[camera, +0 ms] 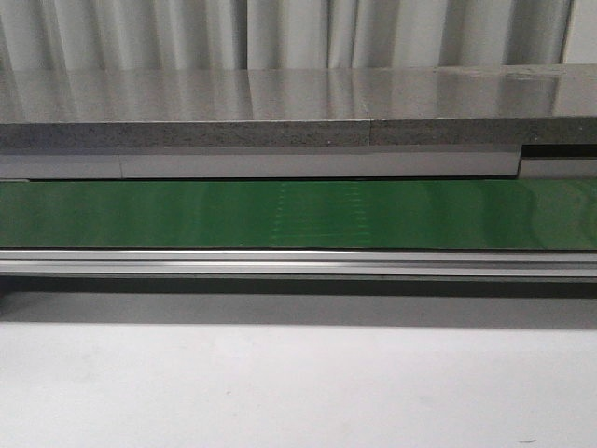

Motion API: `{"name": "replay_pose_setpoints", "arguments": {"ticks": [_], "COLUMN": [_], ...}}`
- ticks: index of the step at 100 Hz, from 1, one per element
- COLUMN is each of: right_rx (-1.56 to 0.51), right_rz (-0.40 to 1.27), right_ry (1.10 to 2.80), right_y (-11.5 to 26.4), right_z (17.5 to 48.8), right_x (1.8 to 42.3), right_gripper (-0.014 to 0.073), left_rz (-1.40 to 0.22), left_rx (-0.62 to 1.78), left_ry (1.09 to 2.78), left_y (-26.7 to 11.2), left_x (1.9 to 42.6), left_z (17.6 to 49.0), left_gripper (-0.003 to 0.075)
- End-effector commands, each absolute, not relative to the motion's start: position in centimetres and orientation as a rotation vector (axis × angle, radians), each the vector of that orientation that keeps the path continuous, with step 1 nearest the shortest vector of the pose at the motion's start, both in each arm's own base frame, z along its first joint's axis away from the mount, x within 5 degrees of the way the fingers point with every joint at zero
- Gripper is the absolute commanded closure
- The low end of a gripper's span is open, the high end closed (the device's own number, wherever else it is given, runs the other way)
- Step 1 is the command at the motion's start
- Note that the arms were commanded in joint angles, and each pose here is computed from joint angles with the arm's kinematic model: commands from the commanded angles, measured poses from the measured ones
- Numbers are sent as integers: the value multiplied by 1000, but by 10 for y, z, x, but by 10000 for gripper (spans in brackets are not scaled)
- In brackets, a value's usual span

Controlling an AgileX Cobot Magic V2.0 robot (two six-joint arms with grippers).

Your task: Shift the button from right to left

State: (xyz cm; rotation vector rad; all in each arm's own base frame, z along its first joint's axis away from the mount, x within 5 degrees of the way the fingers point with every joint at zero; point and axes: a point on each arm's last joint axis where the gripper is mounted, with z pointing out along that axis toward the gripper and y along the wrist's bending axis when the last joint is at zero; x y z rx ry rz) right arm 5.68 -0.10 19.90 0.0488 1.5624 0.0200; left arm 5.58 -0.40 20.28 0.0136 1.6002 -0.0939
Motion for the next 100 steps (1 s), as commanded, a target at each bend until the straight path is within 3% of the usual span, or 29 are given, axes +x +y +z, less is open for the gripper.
{"name": "replay_pose_setpoints", "arguments": {"ticks": [1,68,100], "right_rx": [36,27,27], "right_rz": [11,1,1], "right_ry": [1454,1446,1408], "right_y": [-1,-1,-1], "right_z": [212,215,277], "right_x": [54,54,41], "right_gripper": [662,662,662], "left_rz": [-102,-102,-102], "left_rx": [3,3,3], "left_ry": [1535,1535,1535], "left_y": [-4,-4,-4], "left_x": [55,55,55], "left_z": [197,197,197], "left_gripper": [741,741,741]}}
